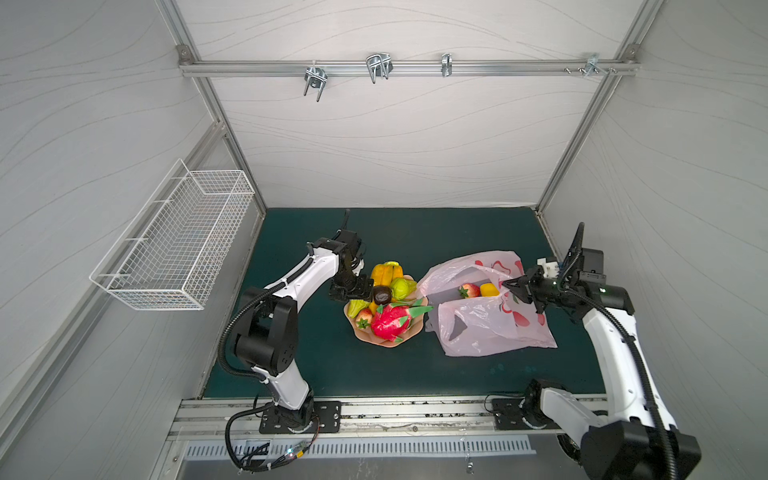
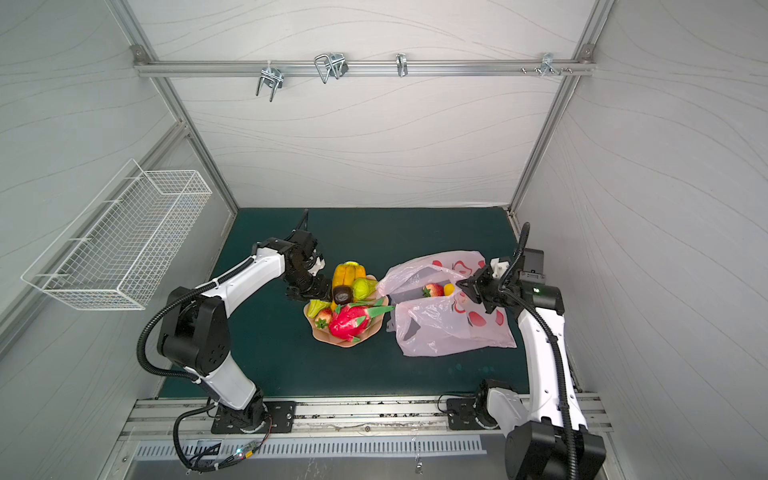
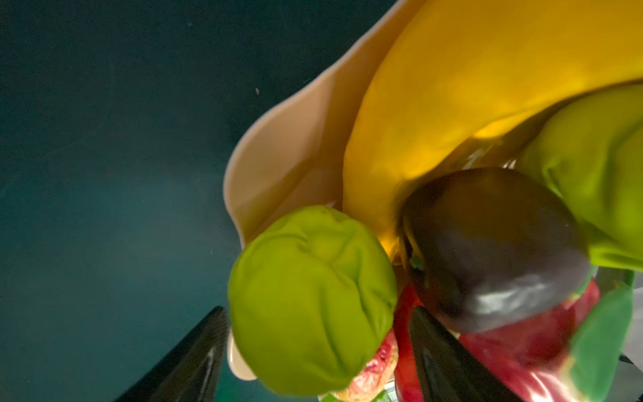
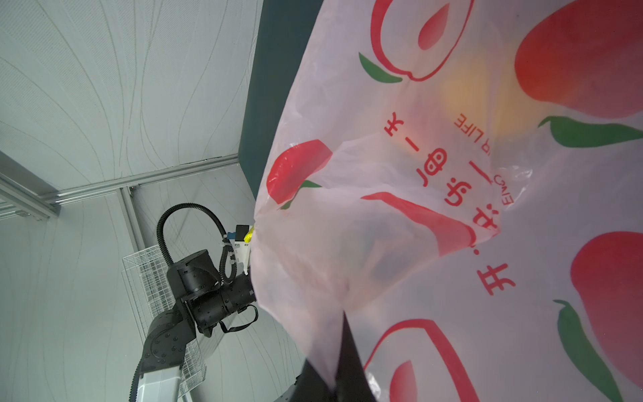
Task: Place the fruits into the plastic bag
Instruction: Pick up the fruit from the plate.
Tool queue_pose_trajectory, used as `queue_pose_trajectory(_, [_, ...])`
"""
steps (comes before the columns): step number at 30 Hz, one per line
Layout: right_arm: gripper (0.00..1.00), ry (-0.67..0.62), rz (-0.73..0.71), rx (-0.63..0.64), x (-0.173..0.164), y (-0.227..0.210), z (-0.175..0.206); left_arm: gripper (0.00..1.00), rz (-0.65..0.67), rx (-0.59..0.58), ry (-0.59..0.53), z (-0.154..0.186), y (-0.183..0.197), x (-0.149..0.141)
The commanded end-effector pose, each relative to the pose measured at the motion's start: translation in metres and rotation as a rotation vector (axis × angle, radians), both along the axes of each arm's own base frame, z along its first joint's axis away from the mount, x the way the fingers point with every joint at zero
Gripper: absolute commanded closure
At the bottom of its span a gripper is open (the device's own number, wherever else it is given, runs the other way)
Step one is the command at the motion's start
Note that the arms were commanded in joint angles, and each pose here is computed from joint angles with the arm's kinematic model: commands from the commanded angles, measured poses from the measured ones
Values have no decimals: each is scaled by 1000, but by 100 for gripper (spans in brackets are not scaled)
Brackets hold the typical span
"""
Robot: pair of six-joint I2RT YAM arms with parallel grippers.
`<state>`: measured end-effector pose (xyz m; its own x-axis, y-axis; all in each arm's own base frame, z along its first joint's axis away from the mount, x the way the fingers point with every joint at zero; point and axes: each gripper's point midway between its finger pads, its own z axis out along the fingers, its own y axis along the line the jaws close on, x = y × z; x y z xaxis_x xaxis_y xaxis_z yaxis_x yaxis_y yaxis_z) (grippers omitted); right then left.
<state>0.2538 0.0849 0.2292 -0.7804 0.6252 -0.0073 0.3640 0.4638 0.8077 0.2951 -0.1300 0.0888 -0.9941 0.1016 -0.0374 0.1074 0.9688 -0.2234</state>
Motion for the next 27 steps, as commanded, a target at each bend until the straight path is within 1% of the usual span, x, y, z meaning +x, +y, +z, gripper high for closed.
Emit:
queue_pose_trajectory(1, [99,-25,2,1,2,1,10,18,-1,3,-5,-6,0,4])
queue_pose_trajectory(9, [100,-29,1,0,2,1,11,34,-5,-6,3,-11,-1,-1])
queue_pose_trajectory(13, [99,-30,0,0,3,1,12,46,-4,-17,2,-7,-1,-3])
queue_pose_trajectory(20, [100,-34,2,1,4,1,13,61,-4,-50,-53,23,-4,-2])
queue_pose_trajectory(27, [99,-39,4,2,5,1,16,64,7,-84,-126,70,-3,-11])
